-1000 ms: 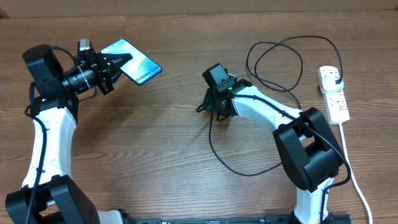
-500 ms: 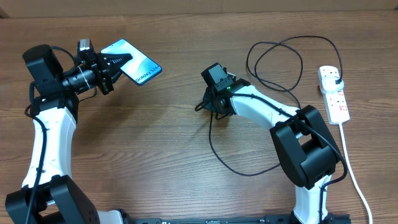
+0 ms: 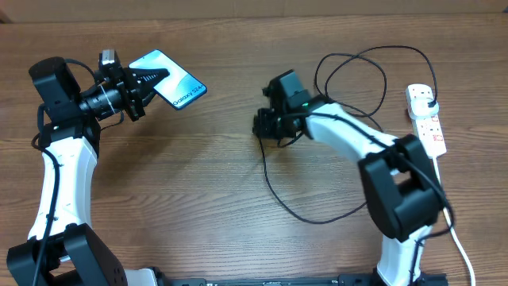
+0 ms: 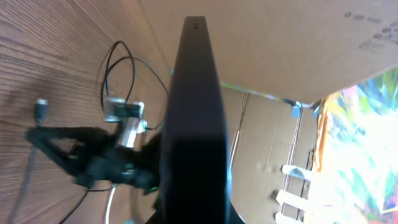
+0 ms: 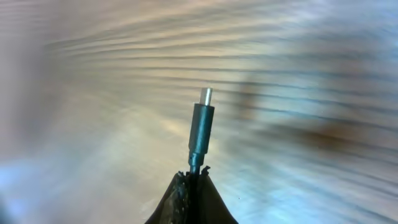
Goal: Plug charger to phone and switch on socket
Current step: 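Move the right gripper down over the black cable's USB-C tip, then grasp the USB-C tip with the right gripper and lift it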
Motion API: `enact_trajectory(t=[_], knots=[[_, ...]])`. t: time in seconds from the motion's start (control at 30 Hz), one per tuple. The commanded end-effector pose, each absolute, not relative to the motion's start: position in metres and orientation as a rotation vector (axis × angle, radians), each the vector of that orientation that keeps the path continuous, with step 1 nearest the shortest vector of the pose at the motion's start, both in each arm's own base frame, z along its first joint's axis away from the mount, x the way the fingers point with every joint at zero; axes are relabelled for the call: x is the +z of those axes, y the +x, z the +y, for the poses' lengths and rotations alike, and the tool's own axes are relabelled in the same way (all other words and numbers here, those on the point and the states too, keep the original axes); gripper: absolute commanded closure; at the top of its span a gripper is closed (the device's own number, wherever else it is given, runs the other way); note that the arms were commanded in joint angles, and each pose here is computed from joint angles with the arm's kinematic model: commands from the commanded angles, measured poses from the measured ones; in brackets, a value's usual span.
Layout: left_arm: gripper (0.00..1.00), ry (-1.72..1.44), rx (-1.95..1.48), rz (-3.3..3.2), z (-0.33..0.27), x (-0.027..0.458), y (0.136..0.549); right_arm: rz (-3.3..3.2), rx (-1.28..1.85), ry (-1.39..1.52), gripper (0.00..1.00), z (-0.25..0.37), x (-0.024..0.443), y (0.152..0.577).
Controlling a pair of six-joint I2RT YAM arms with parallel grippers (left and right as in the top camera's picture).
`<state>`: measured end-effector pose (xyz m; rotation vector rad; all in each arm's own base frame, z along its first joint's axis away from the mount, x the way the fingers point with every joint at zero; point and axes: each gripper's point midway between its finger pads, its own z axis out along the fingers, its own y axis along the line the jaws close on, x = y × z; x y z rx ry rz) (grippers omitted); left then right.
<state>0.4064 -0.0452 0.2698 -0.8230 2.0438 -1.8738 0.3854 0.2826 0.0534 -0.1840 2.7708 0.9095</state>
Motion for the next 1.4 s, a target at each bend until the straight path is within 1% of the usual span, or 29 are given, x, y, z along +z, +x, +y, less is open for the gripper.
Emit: enact_trajectory(t=[0.0,0.1,0.2,0.27,0.43,0.47,0.53,0.6,0.67,0.87,1.1,1.37], knots=[[0.96,-0.667,-1.908,2.054,-0.052,0.281,0.397,2.438,1.358,-0.564,0.96,0.3,0.159,0.365],[0.95,-0.623,-1.915,2.056,-0.053,0.282,0.394,2.309,1.527,-0.652,0.96,0.297,0.196,0.353],[0.96,-0.583,-1.926,2.058,-0.055,0.284,0.391,2.233,1.67,-0.712,0.96,0.298,0.215,0.339],[0.96,-0.54,-1.94,2.059,-0.057,0.286,0.388,2.221,1.745,-0.727,0.96,0.298,0.219,0.33],[0.96,-0.432,-1.95,2.054,-0.06,0.29,0.382,2.266,1.817,-0.708,0.96,0.297,0.218,0.318],[0.96,-0.379,-1.933,2.047,-0.06,0.29,0.381,2.259,1.858,-0.713,0.96,0.297,0.222,0.314],[0.96,-0.37,-1.889,2.04,-0.058,0.288,0.385,2.218,1.932,-0.737,0.96,0.298,0.23,0.307],[0.96,-0.438,-1.815,2.036,-0.053,0.282,0.395,2.205,1.937,-0.753,0.96,0.298,0.237,0.303],[0.96,-0.448,-1.802,2.035,-0.052,0.282,0.397,2.186,1.932,-0.776,0.96,0.3,0.243,0.299],[0.96,-0.478,-1.832,2.04,-0.053,0.282,0.396,2.133,1.919,-0.837,0.96,0.305,0.262,0.287],[0.96,-0.431,-1.882,2.039,-0.063,0.292,0.393,2.113,1.972,-0.862,0.96,0.329,0.277,0.28],[0.96,-0.33,-1.901,1.967,-0.064,0.326,0.397,2.079,2.009,-0.882,0.96,0.344,0.291,0.275]])
